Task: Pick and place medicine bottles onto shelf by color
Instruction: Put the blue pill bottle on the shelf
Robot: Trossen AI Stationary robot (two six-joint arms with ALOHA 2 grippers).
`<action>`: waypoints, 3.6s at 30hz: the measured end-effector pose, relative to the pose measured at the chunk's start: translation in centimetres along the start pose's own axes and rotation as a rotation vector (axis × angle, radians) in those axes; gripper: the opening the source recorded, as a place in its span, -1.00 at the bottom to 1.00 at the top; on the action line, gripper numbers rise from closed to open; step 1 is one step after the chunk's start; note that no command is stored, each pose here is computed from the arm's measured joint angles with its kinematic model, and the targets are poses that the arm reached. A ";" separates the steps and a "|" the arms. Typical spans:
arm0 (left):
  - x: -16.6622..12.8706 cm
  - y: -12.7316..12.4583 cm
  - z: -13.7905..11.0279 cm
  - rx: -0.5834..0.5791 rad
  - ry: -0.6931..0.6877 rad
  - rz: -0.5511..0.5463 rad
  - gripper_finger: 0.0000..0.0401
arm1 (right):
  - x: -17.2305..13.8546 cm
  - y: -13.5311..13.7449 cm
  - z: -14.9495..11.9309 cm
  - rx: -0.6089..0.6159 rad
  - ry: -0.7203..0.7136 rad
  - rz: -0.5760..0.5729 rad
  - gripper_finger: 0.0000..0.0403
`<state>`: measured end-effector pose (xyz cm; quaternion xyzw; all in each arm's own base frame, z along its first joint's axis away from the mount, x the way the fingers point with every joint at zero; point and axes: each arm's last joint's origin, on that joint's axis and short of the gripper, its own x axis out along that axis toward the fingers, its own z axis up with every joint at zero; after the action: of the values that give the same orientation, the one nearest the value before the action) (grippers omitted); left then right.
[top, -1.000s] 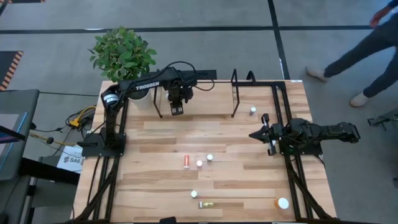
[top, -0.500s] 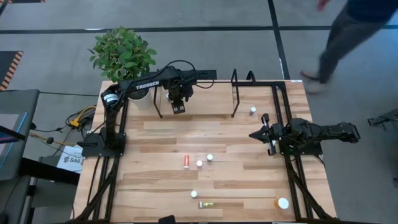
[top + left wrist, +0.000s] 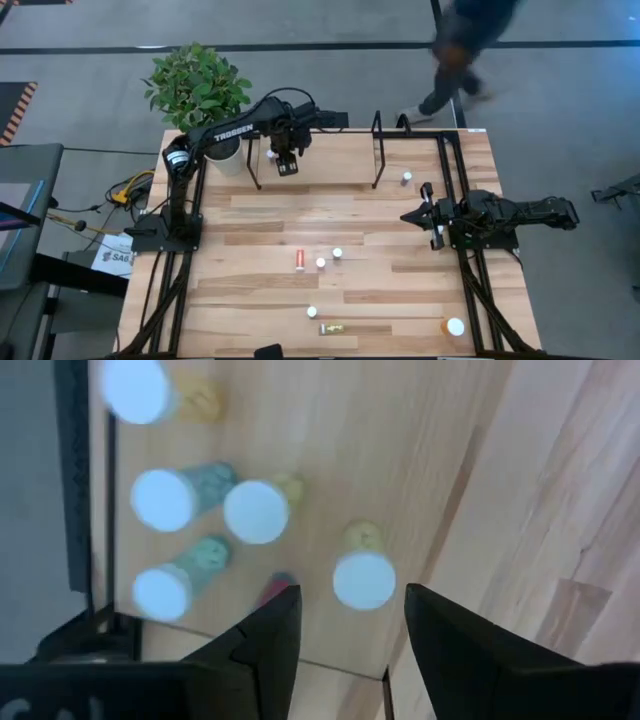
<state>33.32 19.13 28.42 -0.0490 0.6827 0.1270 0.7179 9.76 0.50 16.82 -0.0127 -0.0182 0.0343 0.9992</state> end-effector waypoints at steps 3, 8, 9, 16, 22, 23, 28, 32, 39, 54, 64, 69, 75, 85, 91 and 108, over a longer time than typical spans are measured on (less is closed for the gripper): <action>-1.3 -0.2 0.3 -0.009 -0.043 -0.002 -0.17 | 0.0 0.0 0.0 0.000 0.000 0.000 -0.87; -3.6 -1.2 1.6 -0.051 -0.199 -0.067 -0.17 | 0.0 0.0 0.0 0.000 0.000 0.000 -0.87; -4.0 -1.4 1.9 -0.046 -0.238 -0.091 -0.17 | 0.0 0.0 0.0 0.000 0.000 0.000 -0.87; -5.6 -3.7 3.8 0.031 -0.444 -0.242 -0.17 | 0.0 0.0 0.0 0.000 0.000 0.000 -0.87; -6.1 -5.9 4.6 0.073 -0.499 -0.277 -0.17 | 0.0 0.0 0.0 0.000 0.000 0.000 -0.87; -6.2 -6.3 4.7 0.068 -0.507 -0.282 -0.17 | 0.0 0.0 0.0 0.000 0.000 0.000 -0.87; -6.7 -7.9 5.3 -0.007 -0.548 -0.310 -0.17 | 0.0 0.0 0.0 -0.045 0.000 0.000 -0.87; -7.0 -9.0 5.8 -0.116 -0.581 -0.315 -0.17 | 0.0 0.0 0.0 -0.179 0.000 0.000 -0.87; -7.9 -11.0 6.7 -0.242 -0.668 -0.355 -0.17 | 0.0 0.0 0.1 -0.235 -0.013 -0.006 -0.87; -9.2 -13.9 7.6 -0.400 -0.811 -0.369 -0.17 | -0.6 -0.4 3.5 0.267 -0.342 -0.048 -0.87; -9.5 -13.9 7.8 -0.511 -0.835 -0.388 -0.17 | -1.4 -0.5 5.3 0.342 -0.536 -0.042 -0.87; -9.5 -13.9 7.8 -0.483 -0.847 -0.351 -0.17 | -1.7 -1.4 5.3 0.498 -0.610 -0.310 -0.87; -9.4 -13.2 7.8 -0.473 -0.860 -0.306 -0.17 | -1.8 -1.7 5.2 0.622 -0.649 -0.411 -0.87; -9.2 -11.6 7.9 -0.446 -0.867 -0.269 -0.17 | -1.9 -1.8 5.3 0.794 -0.705 -0.346 -0.87; -9.1 -10.7 7.9 -0.442 -0.870 -0.249 -0.17 | -2.1 -1.9 5.8 0.804 -0.717 -0.379 -0.87; -9.0 -9.9 7.9 -0.438 -0.853 -0.283 -0.17 | -1.8 -2.3 12.7 0.597 -0.121 -0.687 -0.54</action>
<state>43.11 10.50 36.81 -0.2344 0.2724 0.1773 0.9162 7.69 -1.58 29.50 0.2844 -0.0688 -0.2946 0.9097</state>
